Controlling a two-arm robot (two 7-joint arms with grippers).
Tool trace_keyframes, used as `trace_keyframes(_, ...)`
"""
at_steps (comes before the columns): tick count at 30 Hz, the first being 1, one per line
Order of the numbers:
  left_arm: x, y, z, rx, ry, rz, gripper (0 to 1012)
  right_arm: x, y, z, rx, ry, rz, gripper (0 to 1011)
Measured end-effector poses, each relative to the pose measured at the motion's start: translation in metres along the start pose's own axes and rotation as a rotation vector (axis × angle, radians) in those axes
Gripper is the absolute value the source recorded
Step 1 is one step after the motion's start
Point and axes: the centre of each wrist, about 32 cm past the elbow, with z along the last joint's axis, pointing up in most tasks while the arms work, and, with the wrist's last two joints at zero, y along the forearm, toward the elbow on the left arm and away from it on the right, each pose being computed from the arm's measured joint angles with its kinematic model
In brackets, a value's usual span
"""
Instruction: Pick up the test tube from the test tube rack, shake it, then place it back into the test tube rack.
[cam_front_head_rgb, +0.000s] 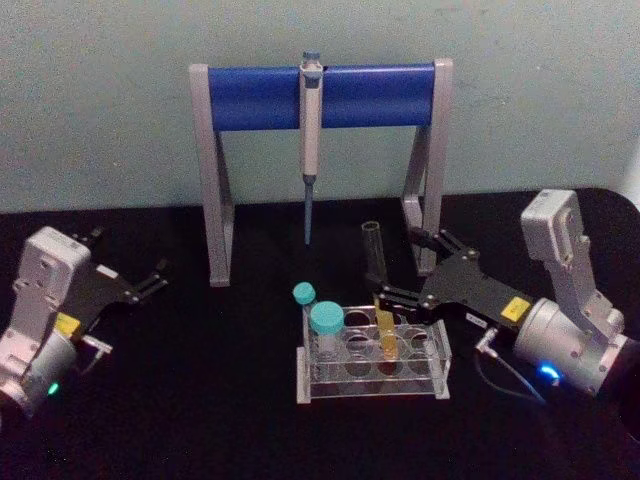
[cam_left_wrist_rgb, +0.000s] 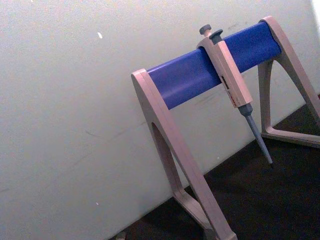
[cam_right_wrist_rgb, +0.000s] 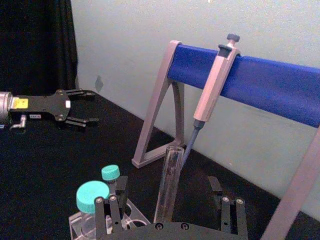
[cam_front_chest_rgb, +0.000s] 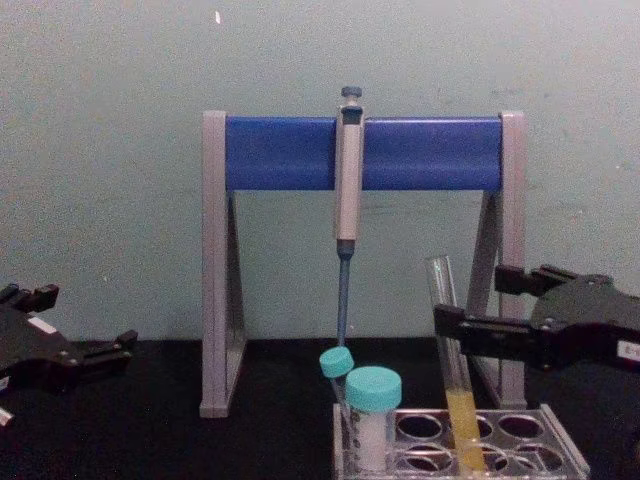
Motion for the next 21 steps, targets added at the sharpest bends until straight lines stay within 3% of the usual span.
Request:
trace_keyframes(11, 0.0000, 0.0000, 0.0000, 0.000, 0.000, 0.000, 1001, 0.006, 0.017, 0.003, -0.028, 0.076, 0.003, 1000)
trace_keyframes(21, 0.0000, 0.0000, 0.0000, 0.000, 0.000, 0.000, 1001, 0.009, 0.026, 0.003, -0.056, 0.110, 0.001, 1000)
